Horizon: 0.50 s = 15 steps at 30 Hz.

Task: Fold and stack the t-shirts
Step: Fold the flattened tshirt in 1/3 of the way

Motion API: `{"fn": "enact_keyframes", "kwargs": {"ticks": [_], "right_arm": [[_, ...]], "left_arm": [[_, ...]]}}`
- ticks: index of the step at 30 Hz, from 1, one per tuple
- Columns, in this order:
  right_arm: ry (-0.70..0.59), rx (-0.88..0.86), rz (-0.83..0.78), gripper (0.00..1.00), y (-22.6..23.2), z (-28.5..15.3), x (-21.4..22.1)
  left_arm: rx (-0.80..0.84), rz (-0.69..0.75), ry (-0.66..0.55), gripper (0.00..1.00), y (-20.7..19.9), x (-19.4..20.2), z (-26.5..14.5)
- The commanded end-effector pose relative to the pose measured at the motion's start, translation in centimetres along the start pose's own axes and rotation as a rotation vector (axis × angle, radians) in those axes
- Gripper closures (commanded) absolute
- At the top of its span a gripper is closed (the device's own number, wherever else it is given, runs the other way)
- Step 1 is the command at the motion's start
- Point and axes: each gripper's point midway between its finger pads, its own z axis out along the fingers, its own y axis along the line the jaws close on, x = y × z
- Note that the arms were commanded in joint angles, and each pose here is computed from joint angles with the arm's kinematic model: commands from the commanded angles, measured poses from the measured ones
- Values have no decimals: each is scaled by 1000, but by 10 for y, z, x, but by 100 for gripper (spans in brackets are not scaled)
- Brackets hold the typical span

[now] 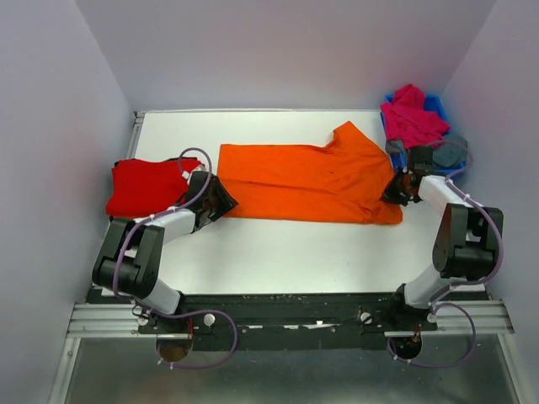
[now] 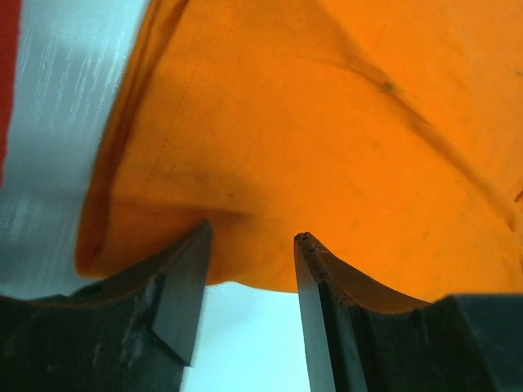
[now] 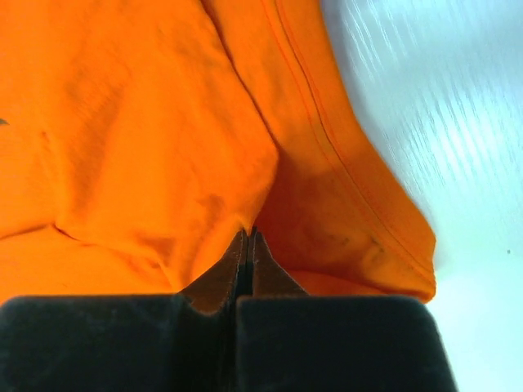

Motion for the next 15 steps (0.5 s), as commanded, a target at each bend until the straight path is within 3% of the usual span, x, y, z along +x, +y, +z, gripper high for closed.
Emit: {"fn": "enact_keyframes", "kwargs": {"ticks": [1, 6, 8, 11, 15], "right_arm": [[-48, 13, -15, 99, 8, -1, -26], [-62, 33, -22, 98, 13, -2, -44], [-59, 54, -16, 87, 10, 0, -45], [-52, 59, -8, 56, 7, 2, -42], [-61, 58, -16, 50, 3, -7, -33]], "left_arm": [[-79, 1, 15, 41, 16, 2, 9], [-97, 12, 15, 41, 20, 3, 11], [-99, 15, 17, 41, 21, 4, 11], [-117, 17, -2, 41, 25, 1, 11], [-115, 20, -4, 41, 24, 0, 11]]}}
